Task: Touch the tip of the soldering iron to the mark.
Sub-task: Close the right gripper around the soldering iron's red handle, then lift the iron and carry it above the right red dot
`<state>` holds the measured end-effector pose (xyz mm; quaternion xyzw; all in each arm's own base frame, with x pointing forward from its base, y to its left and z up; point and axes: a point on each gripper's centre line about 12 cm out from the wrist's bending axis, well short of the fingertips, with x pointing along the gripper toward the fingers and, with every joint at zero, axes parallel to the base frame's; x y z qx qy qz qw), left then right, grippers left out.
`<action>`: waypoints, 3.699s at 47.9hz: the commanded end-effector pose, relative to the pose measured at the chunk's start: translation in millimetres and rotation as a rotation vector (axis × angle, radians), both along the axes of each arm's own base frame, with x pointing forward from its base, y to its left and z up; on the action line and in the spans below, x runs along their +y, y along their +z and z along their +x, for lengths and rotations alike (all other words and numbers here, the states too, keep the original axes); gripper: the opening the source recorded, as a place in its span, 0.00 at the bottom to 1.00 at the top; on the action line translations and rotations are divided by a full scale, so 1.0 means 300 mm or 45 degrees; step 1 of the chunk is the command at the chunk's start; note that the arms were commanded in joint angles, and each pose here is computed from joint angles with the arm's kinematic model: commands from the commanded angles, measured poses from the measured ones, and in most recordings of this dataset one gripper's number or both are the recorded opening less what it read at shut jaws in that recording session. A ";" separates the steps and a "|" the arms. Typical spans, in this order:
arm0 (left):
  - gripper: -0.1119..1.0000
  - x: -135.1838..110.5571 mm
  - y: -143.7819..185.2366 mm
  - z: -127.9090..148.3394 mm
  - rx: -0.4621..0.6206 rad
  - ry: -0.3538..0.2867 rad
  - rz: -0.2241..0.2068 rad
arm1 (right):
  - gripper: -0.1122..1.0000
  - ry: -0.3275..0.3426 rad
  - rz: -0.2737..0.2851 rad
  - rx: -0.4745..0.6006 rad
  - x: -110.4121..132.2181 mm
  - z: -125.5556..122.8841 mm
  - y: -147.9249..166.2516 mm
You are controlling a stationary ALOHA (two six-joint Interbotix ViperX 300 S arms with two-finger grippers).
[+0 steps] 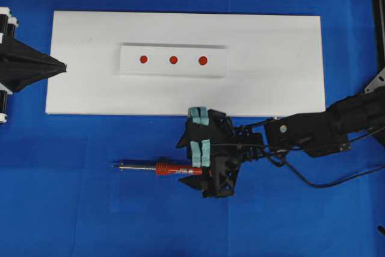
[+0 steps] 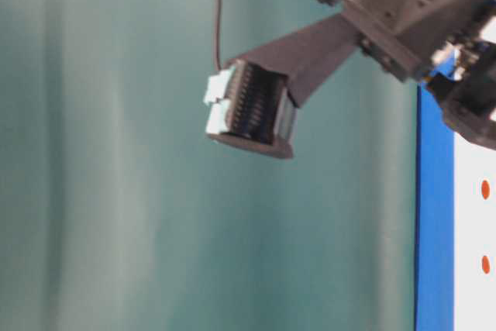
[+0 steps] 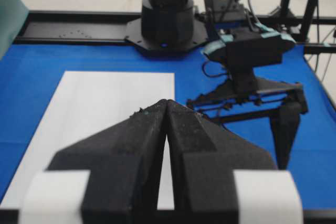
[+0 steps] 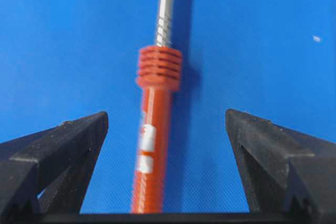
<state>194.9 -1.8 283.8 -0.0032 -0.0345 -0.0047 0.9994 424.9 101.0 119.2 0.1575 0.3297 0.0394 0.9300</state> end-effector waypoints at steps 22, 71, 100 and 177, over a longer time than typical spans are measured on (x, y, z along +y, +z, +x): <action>0.10 -0.001 0.011 0.003 -0.022 -0.002 0.002 | 0.82 -0.004 0.016 -0.024 0.027 0.053 -0.047; 0.10 -0.001 0.013 0.002 -0.025 -0.003 -0.002 | 0.16 0.009 0.003 0.023 0.020 0.046 0.045; 0.10 -0.001 0.015 0.003 -0.033 -0.003 -0.006 | 0.16 0.073 -0.203 0.097 -0.050 -0.071 0.496; 0.10 -0.001 0.014 0.003 -0.031 -0.003 -0.006 | 0.16 -0.198 -0.536 0.198 -0.587 -0.121 0.497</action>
